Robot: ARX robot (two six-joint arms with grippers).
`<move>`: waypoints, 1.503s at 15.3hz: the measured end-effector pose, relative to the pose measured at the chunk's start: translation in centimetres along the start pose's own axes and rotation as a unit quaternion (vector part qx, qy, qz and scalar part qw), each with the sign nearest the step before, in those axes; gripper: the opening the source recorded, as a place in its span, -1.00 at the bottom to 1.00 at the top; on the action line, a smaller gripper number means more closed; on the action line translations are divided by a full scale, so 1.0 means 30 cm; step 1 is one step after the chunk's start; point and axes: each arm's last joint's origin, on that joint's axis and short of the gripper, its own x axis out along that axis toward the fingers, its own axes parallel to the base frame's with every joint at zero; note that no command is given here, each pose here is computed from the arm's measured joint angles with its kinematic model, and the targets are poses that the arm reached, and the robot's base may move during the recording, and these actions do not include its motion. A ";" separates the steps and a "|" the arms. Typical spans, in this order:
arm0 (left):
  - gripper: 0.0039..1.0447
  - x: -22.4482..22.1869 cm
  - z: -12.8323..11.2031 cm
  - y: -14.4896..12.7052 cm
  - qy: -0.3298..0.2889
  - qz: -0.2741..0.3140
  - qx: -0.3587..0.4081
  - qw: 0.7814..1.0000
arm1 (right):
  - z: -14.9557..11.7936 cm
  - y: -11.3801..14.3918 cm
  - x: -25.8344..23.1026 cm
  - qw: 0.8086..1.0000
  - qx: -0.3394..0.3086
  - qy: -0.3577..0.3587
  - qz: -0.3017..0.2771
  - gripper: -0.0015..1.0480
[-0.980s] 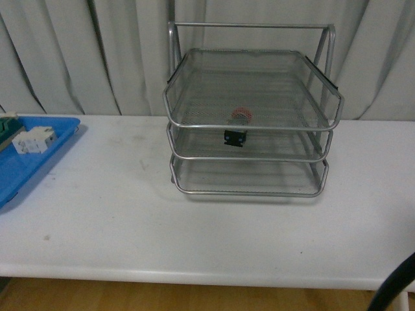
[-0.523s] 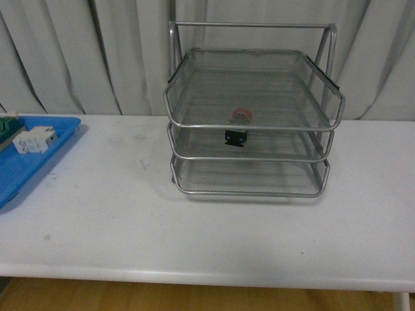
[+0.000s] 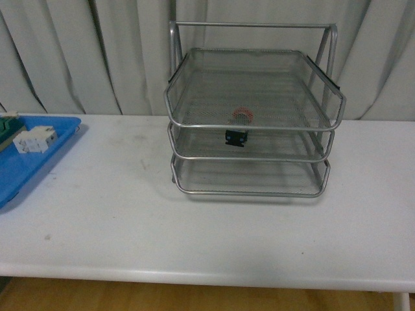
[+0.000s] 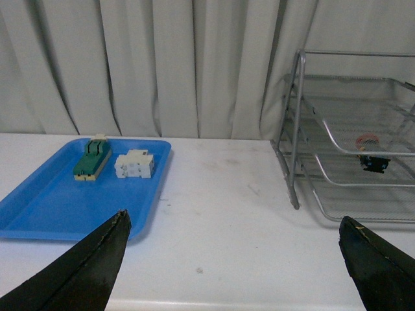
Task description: Place button on rack with both arms
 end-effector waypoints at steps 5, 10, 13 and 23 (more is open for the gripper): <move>0.88 0.000 0.000 0.000 0.000 0.000 0.000 1.000 | 0.007 0.000 -0.038 1.000 0.000 -0.004 0.000 -0.97; 0.88 0.000 0.000 0.000 0.000 0.000 0.000 1.000 | 0.006 0.000 -0.064 1.000 0.000 -0.003 0.000 -0.97; 0.88 0.000 0.000 0.000 0.000 0.000 0.000 1.000 | 0.005 0.000 -0.075 1.000 0.000 -0.003 0.000 -0.97; 0.88 0.000 0.000 0.000 0.000 0.000 0.000 1.000 | -0.005 0.001 -0.112 1.000 -0.001 0.001 0.003 0.54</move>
